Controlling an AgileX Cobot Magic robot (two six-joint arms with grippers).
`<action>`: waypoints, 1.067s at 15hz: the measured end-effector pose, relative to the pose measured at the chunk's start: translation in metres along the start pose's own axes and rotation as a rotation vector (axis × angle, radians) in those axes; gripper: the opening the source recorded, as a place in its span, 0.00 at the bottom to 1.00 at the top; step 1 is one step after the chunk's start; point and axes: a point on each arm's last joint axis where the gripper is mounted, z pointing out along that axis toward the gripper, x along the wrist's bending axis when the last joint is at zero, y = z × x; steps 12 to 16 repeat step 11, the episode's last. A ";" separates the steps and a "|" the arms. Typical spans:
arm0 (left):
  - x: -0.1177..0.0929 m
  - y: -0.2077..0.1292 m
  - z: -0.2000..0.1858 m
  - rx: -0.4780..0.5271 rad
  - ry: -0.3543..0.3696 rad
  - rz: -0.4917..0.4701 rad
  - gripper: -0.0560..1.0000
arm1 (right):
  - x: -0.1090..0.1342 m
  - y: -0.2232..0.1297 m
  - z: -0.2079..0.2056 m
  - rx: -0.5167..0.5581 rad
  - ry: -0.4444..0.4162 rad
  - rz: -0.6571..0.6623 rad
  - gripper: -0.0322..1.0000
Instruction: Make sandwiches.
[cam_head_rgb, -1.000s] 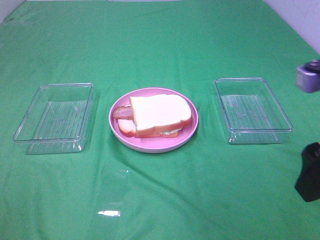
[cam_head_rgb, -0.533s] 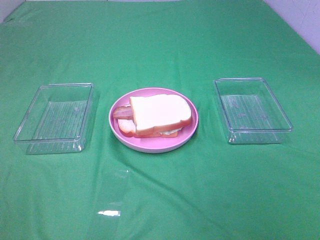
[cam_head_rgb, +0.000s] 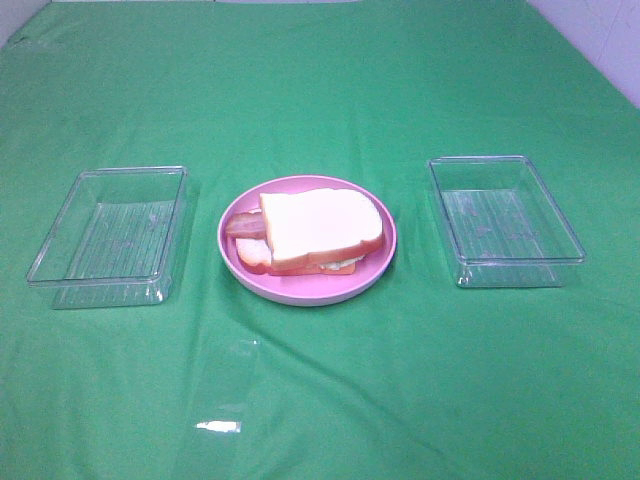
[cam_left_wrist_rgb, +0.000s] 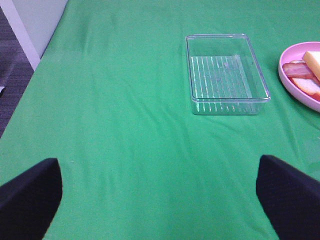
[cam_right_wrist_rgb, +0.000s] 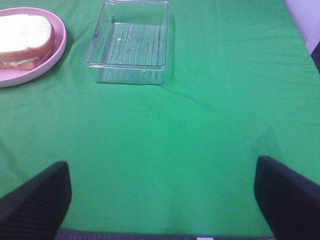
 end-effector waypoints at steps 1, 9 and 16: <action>0.000 0.000 0.000 0.000 0.000 0.000 0.97 | 0.000 0.000 0.000 0.000 0.000 0.000 0.97; 0.000 0.000 0.000 0.000 0.000 0.000 0.97 | 0.000 0.000 0.000 0.000 0.000 0.000 0.97; 0.000 0.000 0.000 0.000 0.000 0.000 0.97 | 0.000 0.000 0.000 0.000 0.000 0.000 0.97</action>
